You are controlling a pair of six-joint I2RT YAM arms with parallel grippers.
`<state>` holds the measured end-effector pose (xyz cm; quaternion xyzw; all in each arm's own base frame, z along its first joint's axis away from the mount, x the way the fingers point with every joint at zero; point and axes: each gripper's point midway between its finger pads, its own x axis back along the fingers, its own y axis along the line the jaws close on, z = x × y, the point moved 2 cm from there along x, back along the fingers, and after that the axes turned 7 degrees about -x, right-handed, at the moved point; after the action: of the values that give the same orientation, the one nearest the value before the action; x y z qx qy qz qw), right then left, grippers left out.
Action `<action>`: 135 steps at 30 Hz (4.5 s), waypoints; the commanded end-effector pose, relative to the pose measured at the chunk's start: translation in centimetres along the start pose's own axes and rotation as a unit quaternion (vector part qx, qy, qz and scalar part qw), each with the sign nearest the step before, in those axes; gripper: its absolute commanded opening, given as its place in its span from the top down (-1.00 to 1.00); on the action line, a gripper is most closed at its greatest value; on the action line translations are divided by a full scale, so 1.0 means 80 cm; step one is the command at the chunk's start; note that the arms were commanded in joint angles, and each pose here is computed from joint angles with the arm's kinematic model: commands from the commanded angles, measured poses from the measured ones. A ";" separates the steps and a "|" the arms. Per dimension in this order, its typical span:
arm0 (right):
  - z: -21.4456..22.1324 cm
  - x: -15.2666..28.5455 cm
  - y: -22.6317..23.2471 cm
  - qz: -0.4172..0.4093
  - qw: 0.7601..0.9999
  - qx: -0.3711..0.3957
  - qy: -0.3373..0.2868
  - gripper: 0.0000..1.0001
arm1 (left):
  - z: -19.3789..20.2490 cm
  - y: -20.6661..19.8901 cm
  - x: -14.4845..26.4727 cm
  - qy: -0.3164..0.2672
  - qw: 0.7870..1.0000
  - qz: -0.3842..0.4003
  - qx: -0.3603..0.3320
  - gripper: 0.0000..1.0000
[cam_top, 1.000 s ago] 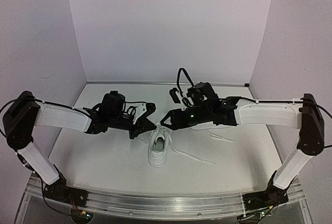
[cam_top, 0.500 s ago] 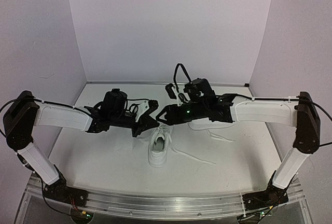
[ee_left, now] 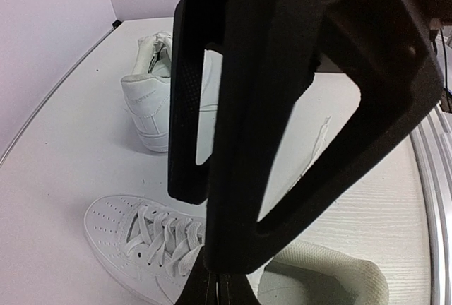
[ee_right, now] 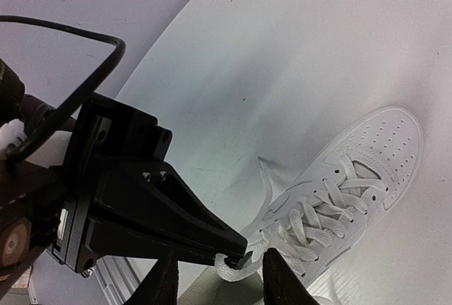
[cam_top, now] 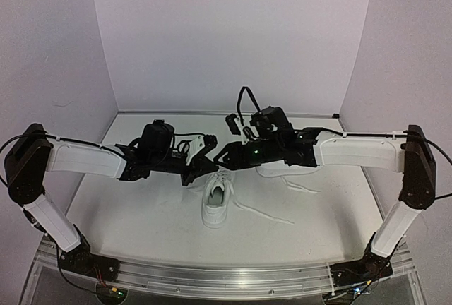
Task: Tie the shoes
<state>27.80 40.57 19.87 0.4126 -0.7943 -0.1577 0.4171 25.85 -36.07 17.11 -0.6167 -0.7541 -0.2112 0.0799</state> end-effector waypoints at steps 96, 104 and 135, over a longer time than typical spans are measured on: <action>-0.026 0.035 -0.015 0.032 0.996 -0.042 -0.069 1.00 | -0.027 0.023 -0.036 -0.034 0.999 -0.022 0.000 0.46; -0.026 0.035 -0.016 0.032 0.996 -0.043 -0.068 1.00 | -0.026 0.015 -0.037 -0.036 0.999 -0.011 0.000 0.26; 0.085 0.120 -0.091 0.162 0.984 -0.044 0.060 -0.46 | -0.029 0.020 -0.038 -0.039 0.999 -0.018 0.000 1.00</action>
<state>25.71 31.09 20.27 0.3082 -0.8318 -0.1668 0.4305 27.38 -38.57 15.85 -0.6079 -0.7638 -0.1985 0.0879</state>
